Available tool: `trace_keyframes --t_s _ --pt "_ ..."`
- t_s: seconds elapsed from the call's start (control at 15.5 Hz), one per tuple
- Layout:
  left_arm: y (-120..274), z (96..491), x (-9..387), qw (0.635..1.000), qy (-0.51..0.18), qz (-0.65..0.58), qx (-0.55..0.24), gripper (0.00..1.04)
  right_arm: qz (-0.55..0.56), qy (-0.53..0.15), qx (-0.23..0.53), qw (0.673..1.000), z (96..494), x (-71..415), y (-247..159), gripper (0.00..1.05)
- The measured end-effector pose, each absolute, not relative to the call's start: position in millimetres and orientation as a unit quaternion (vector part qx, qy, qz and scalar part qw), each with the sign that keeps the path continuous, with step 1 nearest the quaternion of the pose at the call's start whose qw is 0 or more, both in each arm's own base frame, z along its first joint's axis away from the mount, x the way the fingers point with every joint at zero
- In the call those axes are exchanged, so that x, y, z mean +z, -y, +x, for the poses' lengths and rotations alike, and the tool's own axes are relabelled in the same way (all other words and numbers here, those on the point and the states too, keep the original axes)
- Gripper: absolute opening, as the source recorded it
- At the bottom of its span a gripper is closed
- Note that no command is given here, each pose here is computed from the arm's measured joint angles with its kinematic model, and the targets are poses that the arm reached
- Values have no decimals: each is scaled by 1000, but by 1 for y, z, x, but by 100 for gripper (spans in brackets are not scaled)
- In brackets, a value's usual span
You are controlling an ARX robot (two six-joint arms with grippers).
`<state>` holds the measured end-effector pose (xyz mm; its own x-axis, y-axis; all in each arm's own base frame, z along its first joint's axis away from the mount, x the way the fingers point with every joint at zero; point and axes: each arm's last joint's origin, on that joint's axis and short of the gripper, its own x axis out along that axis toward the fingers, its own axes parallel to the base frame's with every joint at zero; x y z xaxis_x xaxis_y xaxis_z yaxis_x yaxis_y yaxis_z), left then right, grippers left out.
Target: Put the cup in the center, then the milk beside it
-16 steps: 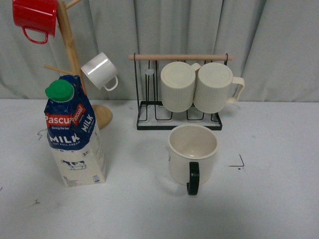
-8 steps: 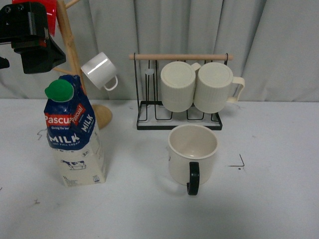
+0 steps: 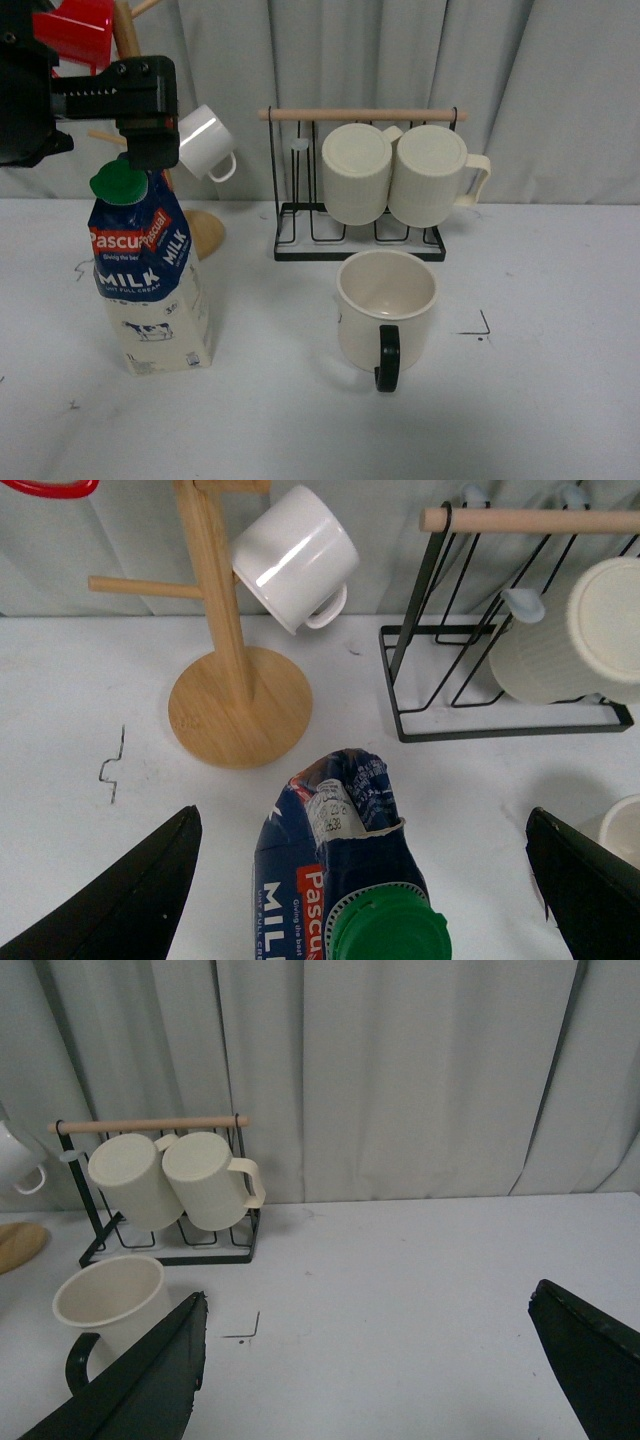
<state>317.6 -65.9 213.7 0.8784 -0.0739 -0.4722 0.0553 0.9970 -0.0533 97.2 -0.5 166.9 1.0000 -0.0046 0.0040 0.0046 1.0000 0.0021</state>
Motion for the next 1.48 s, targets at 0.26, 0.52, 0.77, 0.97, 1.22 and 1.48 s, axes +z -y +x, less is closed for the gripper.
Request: trace_keyframes --t_s 0.26,0.52,0.77,0.97,1.22,1.48 --pt "69 323 197 967 -252 23 -9 98 1 2 -2 1000 97 167 0 98" --pt "72 324 172 957 -288 37 -9 90 1 2 -2 1000 97 167 0 98" --pt "78 322 171 956 -290 30 -13 51 1 2 -2 1000 97 167 0 98" --pt "83 321 172 953 -301 23 -16 23 1 2 -2 1000 97 167 0 98" --pt "100 318 180 951 -308 23 -24 23 1 2 -2 1000 97 167 0 98" --pt "136 316 200 959 -273 19 -69 22 1 2 -2 1000 97 167 0 98"
